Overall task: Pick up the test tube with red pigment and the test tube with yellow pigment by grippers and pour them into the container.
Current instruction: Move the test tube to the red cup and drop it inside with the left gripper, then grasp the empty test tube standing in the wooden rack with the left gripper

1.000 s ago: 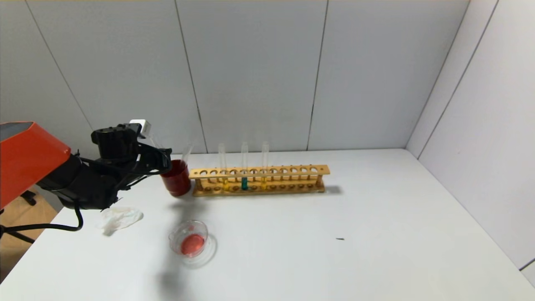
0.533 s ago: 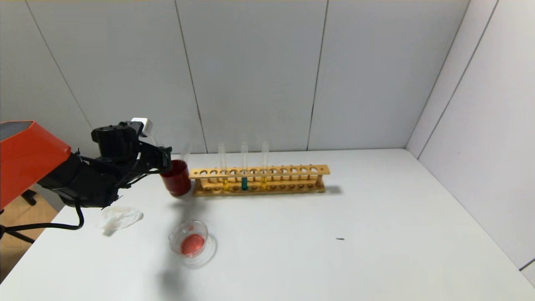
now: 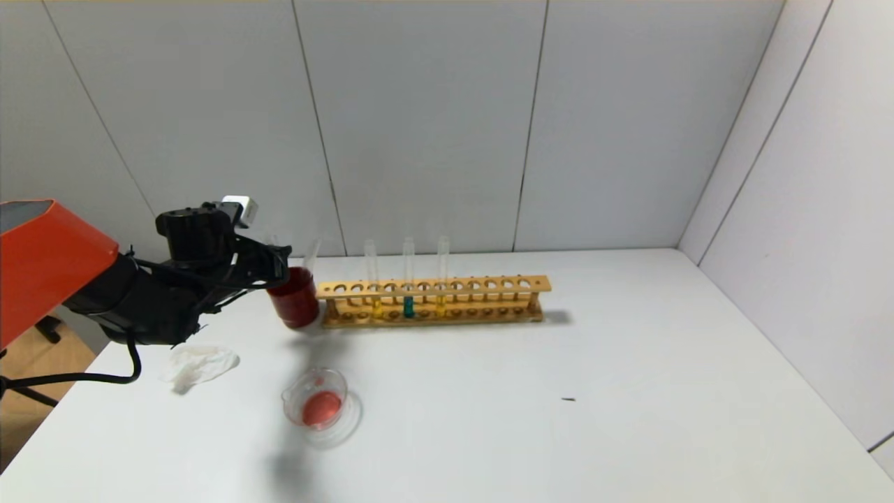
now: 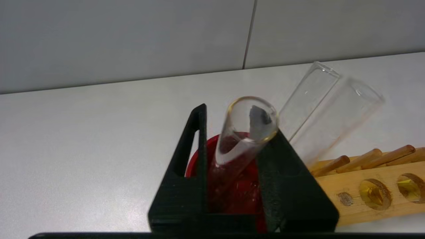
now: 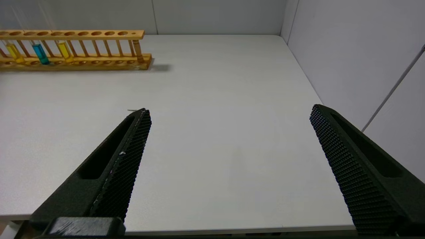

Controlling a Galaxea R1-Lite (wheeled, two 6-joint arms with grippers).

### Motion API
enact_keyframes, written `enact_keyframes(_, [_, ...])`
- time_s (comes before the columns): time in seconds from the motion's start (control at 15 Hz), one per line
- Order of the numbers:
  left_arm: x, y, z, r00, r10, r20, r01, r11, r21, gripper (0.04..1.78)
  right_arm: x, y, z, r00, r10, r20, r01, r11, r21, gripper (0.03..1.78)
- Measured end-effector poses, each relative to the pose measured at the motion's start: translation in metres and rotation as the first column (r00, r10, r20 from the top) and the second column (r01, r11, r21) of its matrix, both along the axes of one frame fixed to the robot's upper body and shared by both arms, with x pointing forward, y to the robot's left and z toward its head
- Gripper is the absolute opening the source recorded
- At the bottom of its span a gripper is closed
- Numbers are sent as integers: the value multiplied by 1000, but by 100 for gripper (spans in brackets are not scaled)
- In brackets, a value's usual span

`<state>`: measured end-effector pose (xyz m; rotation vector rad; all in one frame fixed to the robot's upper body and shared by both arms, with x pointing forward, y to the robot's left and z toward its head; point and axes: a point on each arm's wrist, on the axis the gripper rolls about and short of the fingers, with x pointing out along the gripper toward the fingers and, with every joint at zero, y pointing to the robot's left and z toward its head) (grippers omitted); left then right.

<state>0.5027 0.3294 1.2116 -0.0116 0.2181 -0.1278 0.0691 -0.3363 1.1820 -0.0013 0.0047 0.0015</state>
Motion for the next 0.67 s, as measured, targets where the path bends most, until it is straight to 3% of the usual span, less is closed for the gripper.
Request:
enact_keyframes(0.4, [0,-1,2,1000,-5,5,5,1000,10,147,0,0,0,1000,0,0,0,1000,0,175])
enact_keyframes(0.67, [-5,-1,20,1000,-8,19,8,1000,17,174,0,0,0,1000,0,0,0,1000,0,175])
